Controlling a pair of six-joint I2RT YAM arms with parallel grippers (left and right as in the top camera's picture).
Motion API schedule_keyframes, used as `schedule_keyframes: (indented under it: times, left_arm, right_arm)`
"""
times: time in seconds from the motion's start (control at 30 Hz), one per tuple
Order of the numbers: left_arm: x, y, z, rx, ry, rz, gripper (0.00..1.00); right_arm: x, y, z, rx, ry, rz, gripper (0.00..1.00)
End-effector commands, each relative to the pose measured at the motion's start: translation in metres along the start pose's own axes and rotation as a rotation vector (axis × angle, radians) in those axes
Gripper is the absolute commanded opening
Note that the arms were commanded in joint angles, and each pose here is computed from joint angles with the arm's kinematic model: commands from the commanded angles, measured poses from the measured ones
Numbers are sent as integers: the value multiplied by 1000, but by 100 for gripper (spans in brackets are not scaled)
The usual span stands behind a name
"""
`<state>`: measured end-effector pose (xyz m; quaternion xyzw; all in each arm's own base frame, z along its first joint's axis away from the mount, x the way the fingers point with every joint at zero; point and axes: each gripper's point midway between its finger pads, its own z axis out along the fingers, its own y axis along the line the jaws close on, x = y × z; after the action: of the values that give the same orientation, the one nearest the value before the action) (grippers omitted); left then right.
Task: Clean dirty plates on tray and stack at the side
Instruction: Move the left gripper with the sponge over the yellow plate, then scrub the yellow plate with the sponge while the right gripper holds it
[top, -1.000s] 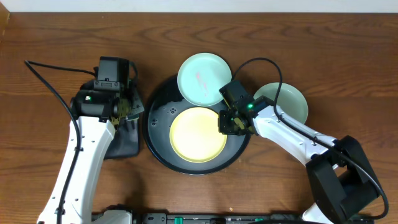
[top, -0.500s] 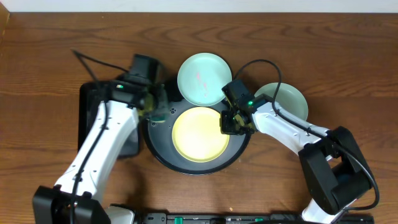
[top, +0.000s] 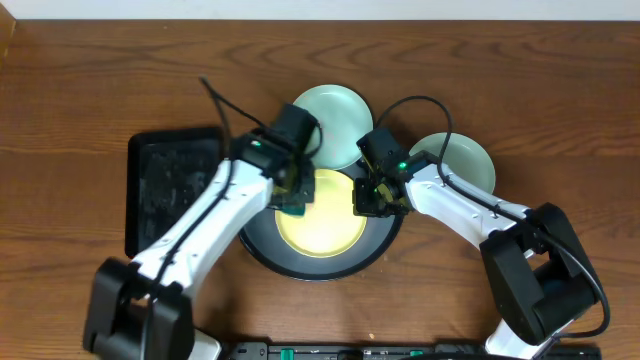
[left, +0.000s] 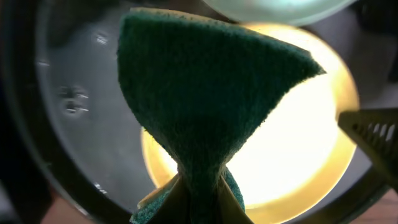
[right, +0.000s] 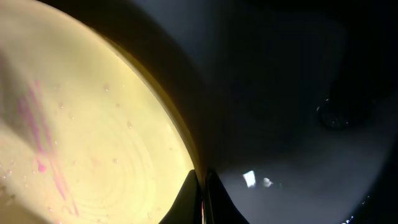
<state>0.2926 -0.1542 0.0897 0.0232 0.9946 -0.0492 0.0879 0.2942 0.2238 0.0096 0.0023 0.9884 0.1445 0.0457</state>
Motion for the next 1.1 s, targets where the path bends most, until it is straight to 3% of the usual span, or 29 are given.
schedule_keyframes:
  times: [0.0,0.27,0.43,0.63,0.73,0.93,1.0,1.07]
  left_arm:
    - [11,0,24,-28,52,2,7]
    - [21,5,64,-43,74,-110,7]
    - [31,8,73,-39,93,-101,7]
    - [52,-41,64,273,189,221,7]
    - [62,-50,61,329,220,296,8]
    - [70,-43,62,288,240,361,8]
    - [64,-31,66,206,217,347,7]
    - [51,-4,71,21,166,224,7]
  right_arm:
    - [-6,2,0,-3,-10,-1,1]
    - [-6,2,0,-3,-11,0,1]
    - [-6,1,-1,-6,-10,3,1]
    - [-6,2,-1,-9,-8,4,1]
    - [-6,1,-1,-9,-8,5,1]
    - [-6,1,-1,-9,-7,5,1]
    - [-6,1,-1,-10,-7,5,1]
    - [-6,2,-1,-11,-6,5,1]
